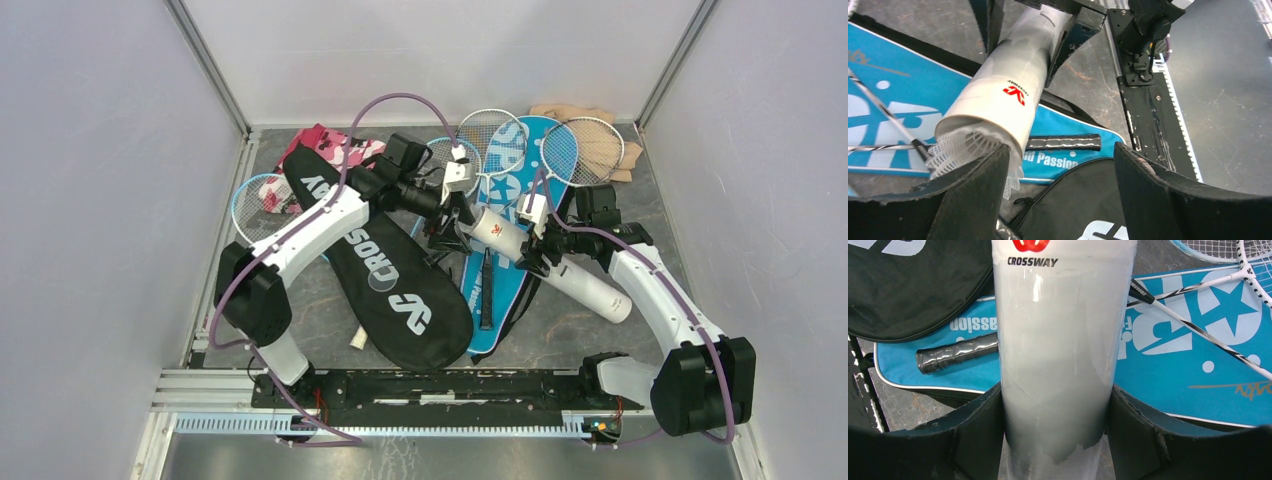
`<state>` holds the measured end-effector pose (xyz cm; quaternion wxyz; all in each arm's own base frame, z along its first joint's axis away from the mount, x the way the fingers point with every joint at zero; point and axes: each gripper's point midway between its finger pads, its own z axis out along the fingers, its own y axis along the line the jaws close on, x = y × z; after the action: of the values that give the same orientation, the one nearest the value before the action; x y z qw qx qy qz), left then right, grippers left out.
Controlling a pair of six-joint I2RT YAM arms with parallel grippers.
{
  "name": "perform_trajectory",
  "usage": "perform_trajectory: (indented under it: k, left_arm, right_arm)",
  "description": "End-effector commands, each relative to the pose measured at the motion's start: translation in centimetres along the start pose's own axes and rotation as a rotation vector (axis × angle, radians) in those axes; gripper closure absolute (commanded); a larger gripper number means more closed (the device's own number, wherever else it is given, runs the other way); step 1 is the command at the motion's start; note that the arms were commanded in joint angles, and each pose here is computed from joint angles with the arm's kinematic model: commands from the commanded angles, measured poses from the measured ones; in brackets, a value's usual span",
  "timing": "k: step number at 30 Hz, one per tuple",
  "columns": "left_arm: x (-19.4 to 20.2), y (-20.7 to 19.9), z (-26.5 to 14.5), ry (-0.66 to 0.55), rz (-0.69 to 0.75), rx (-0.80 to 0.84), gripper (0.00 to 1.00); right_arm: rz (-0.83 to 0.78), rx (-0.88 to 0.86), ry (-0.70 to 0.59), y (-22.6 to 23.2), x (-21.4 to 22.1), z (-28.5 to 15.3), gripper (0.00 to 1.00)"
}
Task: Pack up the badminton gear
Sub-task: Place the shuttlecock at the shuttle tube.
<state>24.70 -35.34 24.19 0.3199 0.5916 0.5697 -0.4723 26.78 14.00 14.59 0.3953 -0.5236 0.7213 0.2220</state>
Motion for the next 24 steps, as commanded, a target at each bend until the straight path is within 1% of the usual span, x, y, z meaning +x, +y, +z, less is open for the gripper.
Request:
perform_trajectory:
  k: [1,6,10,13,14,15,24]
  left_arm:
    - [-1.7,-0.9,1.5,-0.048,-0.005,0.089,0.20]
    - [-1.2,-2.2,3.4,-0.041,-0.028,0.166,0.20]
    - [-1.0,-2.0,3.3,-0.029,-0.039,0.153,0.17]
    - [-1.1,-1.6,2.4,-0.031,-0.033,0.124,0.10]
    - [-1.2,-1.5,2.1,-0.033,-0.030,0.112,0.07]
    - [-1.4,-1.3,1.6,-0.036,-0.027,0.096,0.01]
    - [-3.8,-0.6,-1.8,-0.086,0.050,0.010,0.00]
  right_arm:
    - [-0.038,-0.018,-0.064,0.1,-1.8,-0.3,0.87]
    - [-0.032,-0.037,-0.079,0.3,-2.1,-0.1,0.87]
    - [-0.034,-0.022,-0.068,0.0,-1.8,-0.2,0.87]
    - [-0.032,-0.009,-0.065,-0.2,-1.6,-0.3,0.87]
    - [-0.030,-0.008,-0.064,-0.2,-1.6,-0.4,0.87]
    - [-0.030,-0.006,-0.064,-0.3,-1.6,-0.4,0.87]
    - [-0.023,-0.010,-0.056,-0.3,-1.2,-0.5,0.87]
